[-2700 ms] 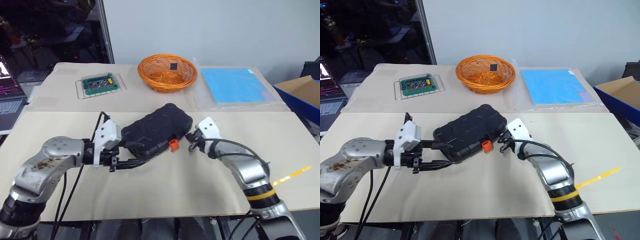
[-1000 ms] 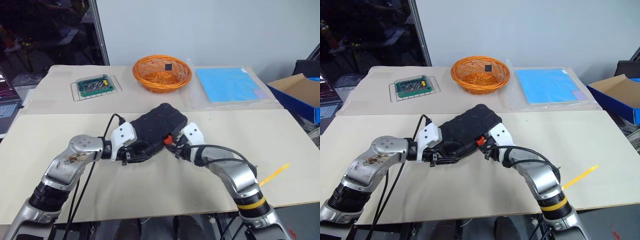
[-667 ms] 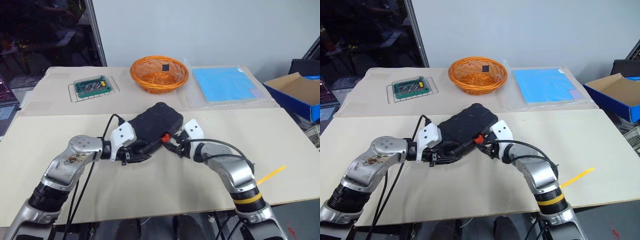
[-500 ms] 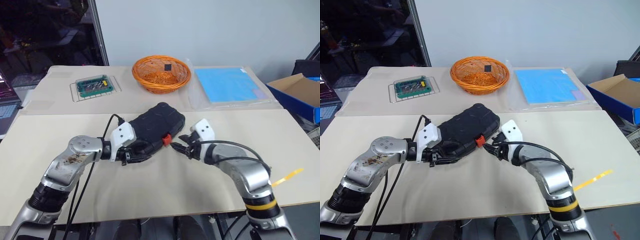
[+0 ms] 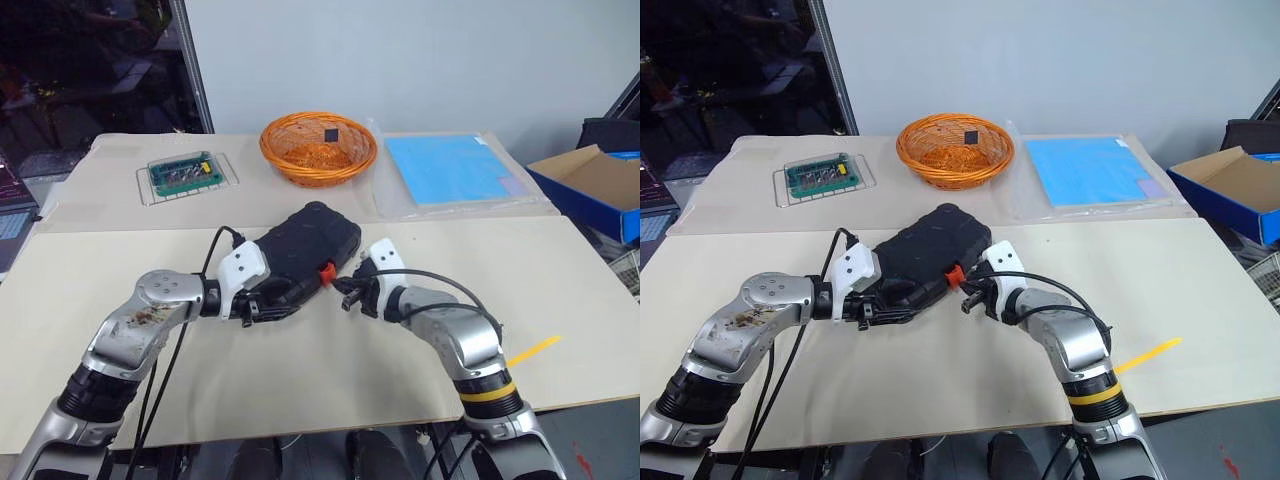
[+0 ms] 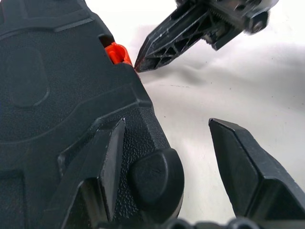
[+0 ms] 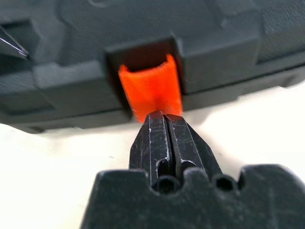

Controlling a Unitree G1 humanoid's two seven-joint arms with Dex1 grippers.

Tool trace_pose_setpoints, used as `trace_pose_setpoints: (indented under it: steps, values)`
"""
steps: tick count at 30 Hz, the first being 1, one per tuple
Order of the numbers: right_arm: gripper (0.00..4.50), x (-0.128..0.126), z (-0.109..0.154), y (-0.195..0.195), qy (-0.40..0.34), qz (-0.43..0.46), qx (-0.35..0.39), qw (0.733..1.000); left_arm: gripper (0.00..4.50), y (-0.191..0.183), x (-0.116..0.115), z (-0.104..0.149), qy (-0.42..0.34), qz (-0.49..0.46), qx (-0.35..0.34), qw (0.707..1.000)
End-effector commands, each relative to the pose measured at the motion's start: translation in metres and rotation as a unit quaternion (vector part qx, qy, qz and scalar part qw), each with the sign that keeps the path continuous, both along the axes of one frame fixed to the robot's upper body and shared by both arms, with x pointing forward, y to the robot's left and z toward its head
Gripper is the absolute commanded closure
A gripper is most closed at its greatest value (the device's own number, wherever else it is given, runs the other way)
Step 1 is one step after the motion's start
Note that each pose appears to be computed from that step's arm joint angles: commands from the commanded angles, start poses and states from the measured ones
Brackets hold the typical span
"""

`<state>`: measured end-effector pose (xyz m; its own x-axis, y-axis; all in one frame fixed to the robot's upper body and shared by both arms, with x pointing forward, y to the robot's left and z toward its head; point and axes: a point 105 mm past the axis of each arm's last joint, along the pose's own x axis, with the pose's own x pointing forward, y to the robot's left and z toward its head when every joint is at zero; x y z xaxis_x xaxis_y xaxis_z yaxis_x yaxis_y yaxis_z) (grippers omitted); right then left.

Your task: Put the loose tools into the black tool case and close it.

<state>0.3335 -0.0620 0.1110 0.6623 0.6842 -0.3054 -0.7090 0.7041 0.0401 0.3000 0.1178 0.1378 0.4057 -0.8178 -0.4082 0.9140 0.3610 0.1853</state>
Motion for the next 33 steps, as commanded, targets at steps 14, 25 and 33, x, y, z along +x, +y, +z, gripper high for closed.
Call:
trace_pose_setpoints:
  steps: [14, 25, 33]
  values:
    - [4.41, 0.018, 0.014, 0.006, -0.077, 0.008, 0.006, 0.997, 1.52, 0.007, -0.004, -0.023, 0.039, 0.021, 0.017, 0.999]
    - [4.41, 0.008, -0.033, 0.018, -0.053, 0.059, -0.081, 0.994, 1.52, 0.008, -0.006, -0.025, 0.042, 0.026, 0.016, 0.999]
    - [4.41, 0.010, -0.063, 0.022, -0.084, 0.080, -0.163, 0.980, 1.52, 0.009, -0.003, -0.025, 0.039, 0.033, 0.014, 0.999]
